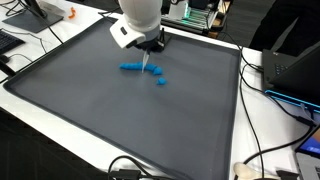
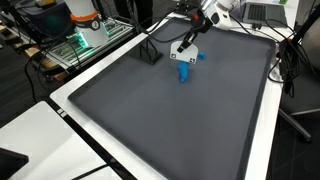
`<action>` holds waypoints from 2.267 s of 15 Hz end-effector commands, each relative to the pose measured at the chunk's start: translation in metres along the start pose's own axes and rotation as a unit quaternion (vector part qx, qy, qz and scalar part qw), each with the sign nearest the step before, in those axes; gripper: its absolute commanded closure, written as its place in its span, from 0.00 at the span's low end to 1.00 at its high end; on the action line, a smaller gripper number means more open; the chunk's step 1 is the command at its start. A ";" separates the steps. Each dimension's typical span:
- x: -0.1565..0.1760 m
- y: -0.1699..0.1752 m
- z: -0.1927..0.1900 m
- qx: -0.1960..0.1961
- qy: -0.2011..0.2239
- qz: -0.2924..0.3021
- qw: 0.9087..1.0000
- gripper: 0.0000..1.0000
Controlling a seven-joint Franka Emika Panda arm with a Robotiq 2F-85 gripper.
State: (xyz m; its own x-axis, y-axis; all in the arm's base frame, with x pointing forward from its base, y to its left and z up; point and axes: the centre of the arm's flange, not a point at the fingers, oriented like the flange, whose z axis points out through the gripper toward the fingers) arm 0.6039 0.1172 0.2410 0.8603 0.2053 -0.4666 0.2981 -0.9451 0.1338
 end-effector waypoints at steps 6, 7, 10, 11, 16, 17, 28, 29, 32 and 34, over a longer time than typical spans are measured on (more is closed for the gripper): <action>-0.016 0.017 -0.024 -0.009 0.020 0.001 1.000 0.99; -0.015 0.019 -0.023 -0.014 0.022 0.004 1.000 0.99; -0.010 0.024 -0.020 -0.019 0.024 0.006 1.000 0.99; -0.008 0.026 -0.019 -0.023 0.026 0.007 0.999 0.99; -0.002 0.028 -0.015 -0.027 0.032 0.007 0.999 0.99; 0.000 0.028 -0.015 -0.025 0.035 0.009 0.999 0.99; 0.016 0.034 -0.006 -0.050 0.057 0.009 0.997 0.99; 0.017 0.033 -0.005 -0.048 0.058 0.007 0.997 0.99; 0.021 0.032 -0.002 -0.046 0.060 0.006 0.997 0.99; 0.022 0.032 0.002 -0.046 0.057 0.004 0.997 0.99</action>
State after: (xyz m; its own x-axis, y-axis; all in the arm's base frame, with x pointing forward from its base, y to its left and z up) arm 0.6290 0.0932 0.2453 0.9037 0.2241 -0.3648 0.3122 -0.9280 0.2035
